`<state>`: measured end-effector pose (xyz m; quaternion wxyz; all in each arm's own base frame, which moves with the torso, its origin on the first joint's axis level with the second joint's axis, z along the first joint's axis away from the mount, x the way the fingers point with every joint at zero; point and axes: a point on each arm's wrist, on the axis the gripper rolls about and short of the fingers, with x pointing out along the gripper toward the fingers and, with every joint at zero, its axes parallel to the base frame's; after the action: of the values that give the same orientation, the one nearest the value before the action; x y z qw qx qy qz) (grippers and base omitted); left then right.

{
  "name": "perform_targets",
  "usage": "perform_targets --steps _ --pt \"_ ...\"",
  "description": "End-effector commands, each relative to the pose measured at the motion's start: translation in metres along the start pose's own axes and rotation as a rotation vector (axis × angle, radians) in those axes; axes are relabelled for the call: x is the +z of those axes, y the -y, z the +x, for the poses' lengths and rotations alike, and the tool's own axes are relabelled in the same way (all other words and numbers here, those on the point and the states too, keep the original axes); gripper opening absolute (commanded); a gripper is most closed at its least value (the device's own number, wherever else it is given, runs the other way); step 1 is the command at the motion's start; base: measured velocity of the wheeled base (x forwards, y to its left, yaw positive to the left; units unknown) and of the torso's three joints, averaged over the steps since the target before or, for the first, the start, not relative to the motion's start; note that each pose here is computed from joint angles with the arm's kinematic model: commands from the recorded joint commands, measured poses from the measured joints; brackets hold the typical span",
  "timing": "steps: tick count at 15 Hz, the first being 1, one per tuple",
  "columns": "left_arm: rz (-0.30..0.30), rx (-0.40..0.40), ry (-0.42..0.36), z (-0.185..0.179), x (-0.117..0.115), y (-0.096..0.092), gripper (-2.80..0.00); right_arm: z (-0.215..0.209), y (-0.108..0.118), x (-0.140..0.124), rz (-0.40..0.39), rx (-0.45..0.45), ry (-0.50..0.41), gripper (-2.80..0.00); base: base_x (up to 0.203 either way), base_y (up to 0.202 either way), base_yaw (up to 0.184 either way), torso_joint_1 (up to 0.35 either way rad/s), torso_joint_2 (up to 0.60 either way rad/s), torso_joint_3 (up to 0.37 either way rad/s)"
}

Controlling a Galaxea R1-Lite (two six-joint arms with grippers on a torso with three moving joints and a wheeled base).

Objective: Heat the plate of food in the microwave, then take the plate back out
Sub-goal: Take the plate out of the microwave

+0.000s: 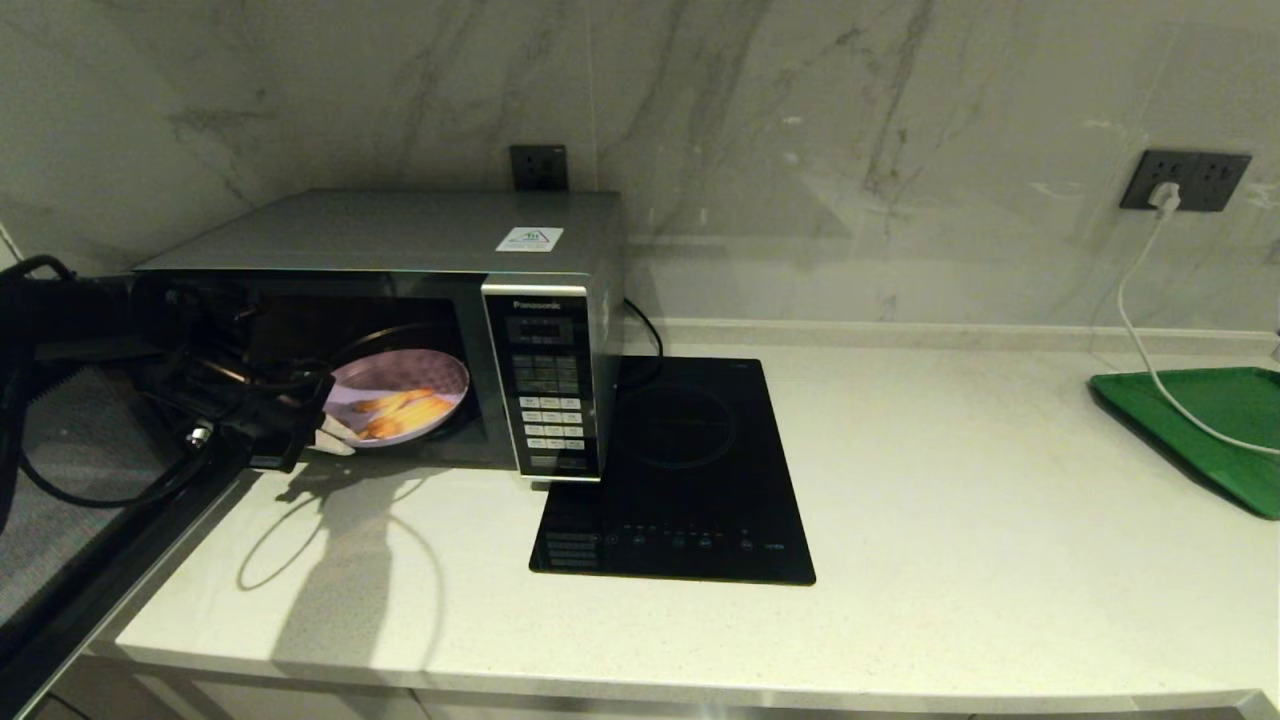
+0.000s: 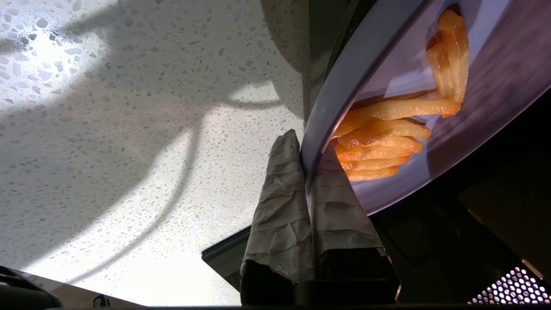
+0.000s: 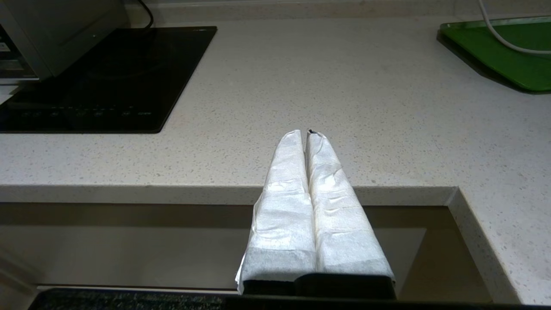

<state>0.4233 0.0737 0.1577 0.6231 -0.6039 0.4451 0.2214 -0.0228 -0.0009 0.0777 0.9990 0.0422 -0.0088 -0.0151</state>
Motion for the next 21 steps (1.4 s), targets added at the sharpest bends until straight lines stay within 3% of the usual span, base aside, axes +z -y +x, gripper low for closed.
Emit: perform_targets --steps 1,5,8,14,17,21 --pt "-0.003 -0.013 -0.004 -0.006 -0.002 0.001 -2.8 0.0 0.0 0.0 0.0 0.0 0.0 -2.8 0.0 0.0 0.0 0.0 0.0 0.0" --pt "0.023 -0.042 -0.007 -0.019 -0.003 0.003 -2.8 0.0 0.0 0.0 0.0 0.0 0.0 -2.8 0.0 0.0 0.0 0.0 0.0 0.0" --pt "0.003 -0.07 -0.023 -0.031 0.006 -0.001 -2.8 0.0 0.0 0.0 0.0 0.0 0.0 -2.8 0.0 0.0 0.0 0.0 0.0 0.0" --pt "0.012 -0.036 -0.061 -0.054 -0.001 -0.02 -2.8 0.0 0.0 0.0 0.0 0.0 0.0 -2.8 0.0 0.0 0.0 0.0 0.0 0.0" --pt "0.067 -0.006 -0.085 -0.068 -0.012 -0.041 -2.8 0.0 0.0 0.0 0.0 0.002 0.0 -2.8 0.0 0.0 0.0 0.0 0.0 0.0" --pt "0.208 0.033 -0.078 -0.085 -0.004 -0.078 -2.8 0.0 0.0 0.0 0.0 0.0 0.0 -2.8 0.0 0.0 0.0 0.0 0.0 0.0"
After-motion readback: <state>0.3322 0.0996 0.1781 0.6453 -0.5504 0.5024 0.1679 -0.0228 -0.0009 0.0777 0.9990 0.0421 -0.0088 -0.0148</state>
